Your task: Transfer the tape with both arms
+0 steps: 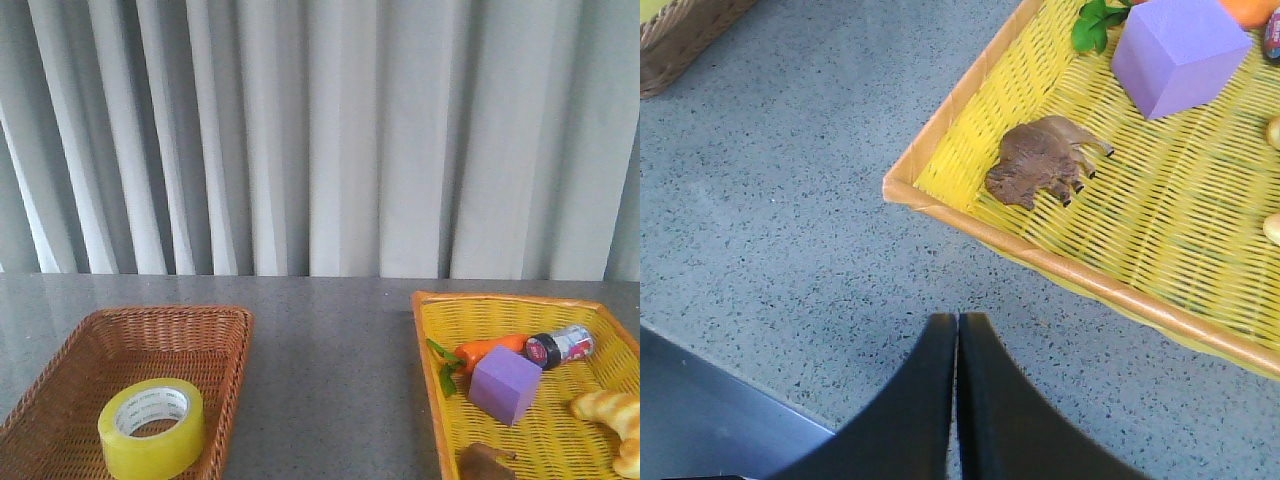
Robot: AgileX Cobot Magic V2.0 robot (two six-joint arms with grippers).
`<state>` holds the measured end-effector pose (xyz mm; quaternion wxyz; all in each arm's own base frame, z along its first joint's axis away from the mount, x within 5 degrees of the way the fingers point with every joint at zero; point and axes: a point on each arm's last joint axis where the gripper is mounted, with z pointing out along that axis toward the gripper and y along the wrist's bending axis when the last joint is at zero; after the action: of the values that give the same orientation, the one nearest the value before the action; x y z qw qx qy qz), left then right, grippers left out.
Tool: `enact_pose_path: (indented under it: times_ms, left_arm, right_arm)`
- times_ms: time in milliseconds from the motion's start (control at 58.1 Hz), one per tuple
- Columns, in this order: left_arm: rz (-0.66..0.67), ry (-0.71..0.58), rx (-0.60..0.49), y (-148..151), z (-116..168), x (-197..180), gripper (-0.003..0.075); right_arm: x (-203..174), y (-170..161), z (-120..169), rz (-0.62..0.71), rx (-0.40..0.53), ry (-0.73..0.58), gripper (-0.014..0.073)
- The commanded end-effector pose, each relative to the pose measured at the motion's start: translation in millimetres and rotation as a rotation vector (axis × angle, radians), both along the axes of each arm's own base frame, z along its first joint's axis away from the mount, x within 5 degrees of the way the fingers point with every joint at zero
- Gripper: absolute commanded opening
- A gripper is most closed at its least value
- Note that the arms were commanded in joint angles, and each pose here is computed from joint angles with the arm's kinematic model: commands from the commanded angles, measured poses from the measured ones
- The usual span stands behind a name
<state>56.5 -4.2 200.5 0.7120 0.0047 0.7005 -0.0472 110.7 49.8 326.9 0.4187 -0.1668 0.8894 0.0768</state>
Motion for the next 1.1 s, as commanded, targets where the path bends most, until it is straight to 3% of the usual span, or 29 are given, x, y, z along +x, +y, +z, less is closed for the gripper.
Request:
enact_pose_path:
  times_ms: [0,791,860,1084]
  left_arm:
    - [0.007,-0.108,-0.006,1,11,-2,-0.0007]
    - [0.007,-0.11,-0.006,1,12,-2,-0.0007]
    - [0.007,-0.11,-0.006,1,12,-2,-0.0007]
    - [0.005,-0.11,-0.006,1,12,-2,-0.0007]
  right_arm:
    - [3,0,11,0.001,0.022,-0.068,-0.0007]
    - [2,0,11,0.001,0.023,-0.077,-0.0007]
    - [0,-6,10,-0.01,-0.012,-0.133,-0.0007]
    - [-23,-34,-14,-0.174,0.108,-0.487,-0.0007]
